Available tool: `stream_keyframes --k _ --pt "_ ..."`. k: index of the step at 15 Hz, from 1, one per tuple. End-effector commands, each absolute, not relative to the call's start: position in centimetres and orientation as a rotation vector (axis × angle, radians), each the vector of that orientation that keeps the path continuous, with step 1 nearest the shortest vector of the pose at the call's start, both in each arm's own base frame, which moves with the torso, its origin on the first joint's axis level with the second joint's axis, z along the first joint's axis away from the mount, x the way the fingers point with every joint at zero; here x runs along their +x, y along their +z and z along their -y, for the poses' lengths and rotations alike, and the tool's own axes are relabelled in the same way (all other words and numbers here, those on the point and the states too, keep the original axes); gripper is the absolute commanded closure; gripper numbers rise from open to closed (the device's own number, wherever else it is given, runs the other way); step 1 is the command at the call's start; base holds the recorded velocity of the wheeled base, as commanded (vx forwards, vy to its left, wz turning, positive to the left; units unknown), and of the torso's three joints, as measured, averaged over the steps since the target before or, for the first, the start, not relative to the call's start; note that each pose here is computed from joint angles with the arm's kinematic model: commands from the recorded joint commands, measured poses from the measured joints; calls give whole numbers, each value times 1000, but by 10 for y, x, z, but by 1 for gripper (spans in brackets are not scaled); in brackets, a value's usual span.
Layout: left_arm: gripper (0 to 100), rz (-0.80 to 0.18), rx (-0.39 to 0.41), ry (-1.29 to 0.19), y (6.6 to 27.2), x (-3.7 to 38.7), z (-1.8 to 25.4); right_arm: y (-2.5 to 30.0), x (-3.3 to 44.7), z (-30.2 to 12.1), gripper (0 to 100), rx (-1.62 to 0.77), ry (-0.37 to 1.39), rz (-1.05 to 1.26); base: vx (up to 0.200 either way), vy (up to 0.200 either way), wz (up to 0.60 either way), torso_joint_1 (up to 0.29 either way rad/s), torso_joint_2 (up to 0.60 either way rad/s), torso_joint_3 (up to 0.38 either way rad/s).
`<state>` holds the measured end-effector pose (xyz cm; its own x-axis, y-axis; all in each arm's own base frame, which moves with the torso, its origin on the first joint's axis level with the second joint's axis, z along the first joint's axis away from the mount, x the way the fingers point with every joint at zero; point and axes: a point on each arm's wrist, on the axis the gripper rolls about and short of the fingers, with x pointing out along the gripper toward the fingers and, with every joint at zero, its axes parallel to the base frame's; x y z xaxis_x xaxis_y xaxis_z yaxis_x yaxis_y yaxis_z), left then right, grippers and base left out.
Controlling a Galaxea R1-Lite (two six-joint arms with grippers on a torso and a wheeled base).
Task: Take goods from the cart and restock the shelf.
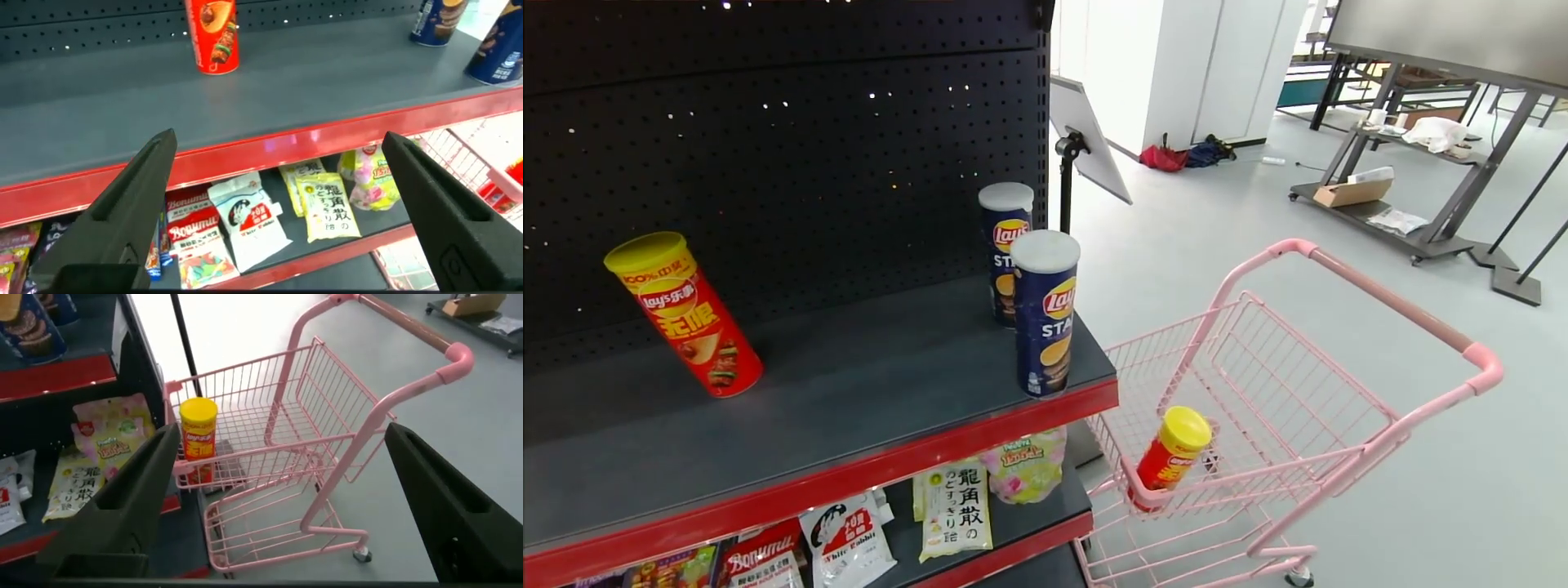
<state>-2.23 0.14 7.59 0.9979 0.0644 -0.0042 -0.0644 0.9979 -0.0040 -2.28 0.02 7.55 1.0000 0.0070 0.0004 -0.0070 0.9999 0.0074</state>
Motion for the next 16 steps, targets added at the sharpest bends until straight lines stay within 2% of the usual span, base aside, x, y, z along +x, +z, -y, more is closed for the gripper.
stream_keyframes --k 1,16 --pt "0 -4 -4 66 76 -22 -1 75 -23 0 0 6 8 0 0 0 0 -71 100 80" --pt "0 -3 -5 64 76 -22 -1 75 -23 0 0 6 8 0 0 0 0 -143 346 196"
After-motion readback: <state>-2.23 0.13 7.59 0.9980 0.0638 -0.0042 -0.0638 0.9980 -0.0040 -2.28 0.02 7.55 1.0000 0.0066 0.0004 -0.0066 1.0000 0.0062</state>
